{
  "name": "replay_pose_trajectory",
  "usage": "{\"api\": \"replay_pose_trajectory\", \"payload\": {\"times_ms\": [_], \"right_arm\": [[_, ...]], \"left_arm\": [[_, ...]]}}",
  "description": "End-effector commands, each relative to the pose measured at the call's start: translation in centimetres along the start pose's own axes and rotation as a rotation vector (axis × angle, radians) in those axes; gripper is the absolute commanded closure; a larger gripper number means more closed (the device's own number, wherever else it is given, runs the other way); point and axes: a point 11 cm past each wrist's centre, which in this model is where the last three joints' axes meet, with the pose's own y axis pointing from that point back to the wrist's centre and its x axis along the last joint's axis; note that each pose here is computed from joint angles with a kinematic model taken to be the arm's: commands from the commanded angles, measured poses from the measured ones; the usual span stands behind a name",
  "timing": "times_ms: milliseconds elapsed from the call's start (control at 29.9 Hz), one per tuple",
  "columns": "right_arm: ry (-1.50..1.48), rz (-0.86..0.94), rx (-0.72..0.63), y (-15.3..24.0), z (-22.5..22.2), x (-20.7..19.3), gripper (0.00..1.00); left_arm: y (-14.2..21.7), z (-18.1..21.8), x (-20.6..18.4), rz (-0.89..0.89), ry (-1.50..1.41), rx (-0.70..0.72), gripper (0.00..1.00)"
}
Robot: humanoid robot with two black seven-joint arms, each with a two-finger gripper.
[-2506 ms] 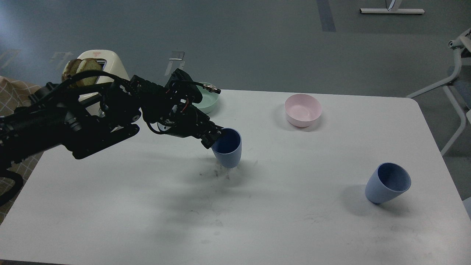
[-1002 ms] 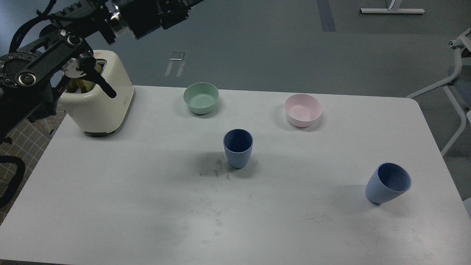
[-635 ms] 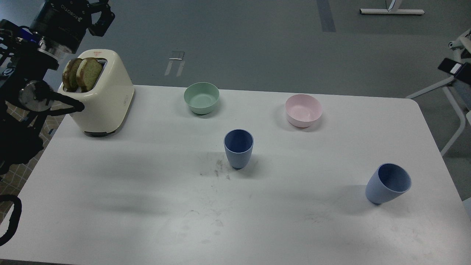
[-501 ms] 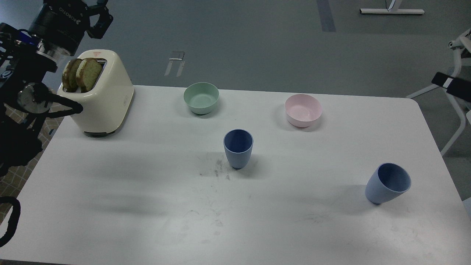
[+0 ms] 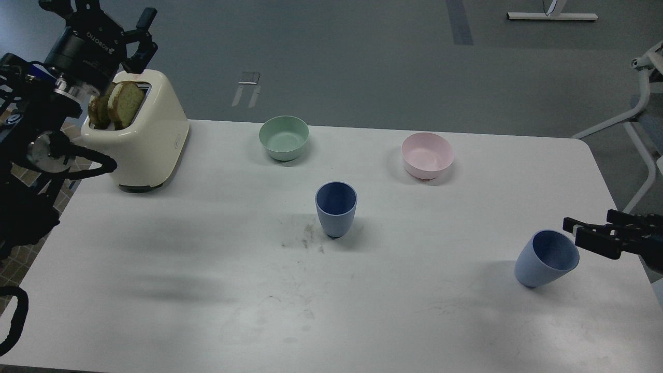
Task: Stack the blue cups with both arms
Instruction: 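Reach the right gripper to the other blue cup and grasp it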
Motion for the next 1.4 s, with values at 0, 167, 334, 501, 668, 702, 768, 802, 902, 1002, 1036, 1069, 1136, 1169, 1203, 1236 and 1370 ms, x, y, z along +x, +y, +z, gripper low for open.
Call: {"api": "replay_pose_trajectory", "payload": {"times_ms": [0, 167, 334, 501, 668, 702, 768, 802, 902, 1002, 1036, 1069, 1136, 1169, 1203, 1236, 1370], "right_arm": [[-0.005, -0.013, 0.007, -0.6, -0.4, -0.8, 0.07], [0.012, -0.045, 0.013, -1.4, -1.0, -2.2, 0.17], [0.023, -0.049, -0.008, -2.2, -1.3, -3.0, 0.30], [0.027, -0.065, 0.002, -2.6, -1.8, -3.6, 0.38], [0.029, -0.070, -0.017, -2.7, -1.6, -3.8, 0.62], [0.028, -0.072, -0.031, -2.7, -1.4, -3.9, 0.66], [0.025, -0.075, -0.034, -2.7, -1.4, -4.0, 0.71], [0.026, -0.076, -0.032, -2.7, -1.5, -4.1, 0.73], [0.025, -0.076, -0.031, -2.7, -1.5, -4.1, 0.81], [0.026, -0.076, -0.036, -2.7, -1.4, -4.0, 0.99], [0.025, -0.077, -0.036, -2.7, -1.4, -4.1, 1.00], [0.026, -0.078, -0.038, -2.6, -1.4, -4.1, 1.00], [0.025, -0.080, -0.040, -2.6, -1.3, -4.2, 1.00], [0.021, -0.080, -0.039, -2.7, -1.4, -4.3, 1.00], [0.020, -0.078, -0.038, -2.7, -1.4, -4.3, 1.00], [0.019, -0.075, -0.035, -2.8, -1.5, -4.2, 1.00], [0.014, -0.051, -0.018, -2.6, -1.8, -3.5, 1.00]], "left_arm": [[0.0, -0.1, -0.1, 0.000, 0.003, 0.001, 0.02], [0.0, -0.4, -0.2, 0.000, 0.005, 0.004, 0.02], [0.0, -0.4, -0.2, 0.002, 0.005, 0.004, 0.02], [0.0, -0.4, -0.2, 0.002, 0.005, 0.004, 0.02], [0.0, -0.4, -0.2, 0.001, 0.006, 0.005, 0.02], [-0.1, -0.5, -0.3, 0.000, 0.006, 0.006, 0.02], [0.0, -0.6, -0.3, 0.002, 0.009, 0.007, 0.02], [0.0, -0.6, -0.3, 0.002, 0.009, 0.006, 0.02], [0.0, -0.6, -0.3, 0.000, 0.008, 0.006, 0.02], [0.0, -0.4, -0.2, 0.001, 0.005, 0.003, 0.02], [0.0, -0.5, -0.1, 0.003, 0.003, 0.006, 0.02], [0.0, -0.3, -0.1, 0.002, 0.000, 0.004, 0.02], [0.0, -0.2, 0.0, 0.003, -0.002, 0.003, 0.02], [0.1, 0.0, 0.1, 0.003, -0.003, 0.001, 0.02], [0.1, 0.0, 0.1, 0.004, -0.003, -0.002, 0.02], [0.0, 0.1, 0.1, 0.004, -0.003, -0.004, 0.02], [-0.1, 0.4, -0.1, 0.000, 0.000, -0.011, 0.02]]}}
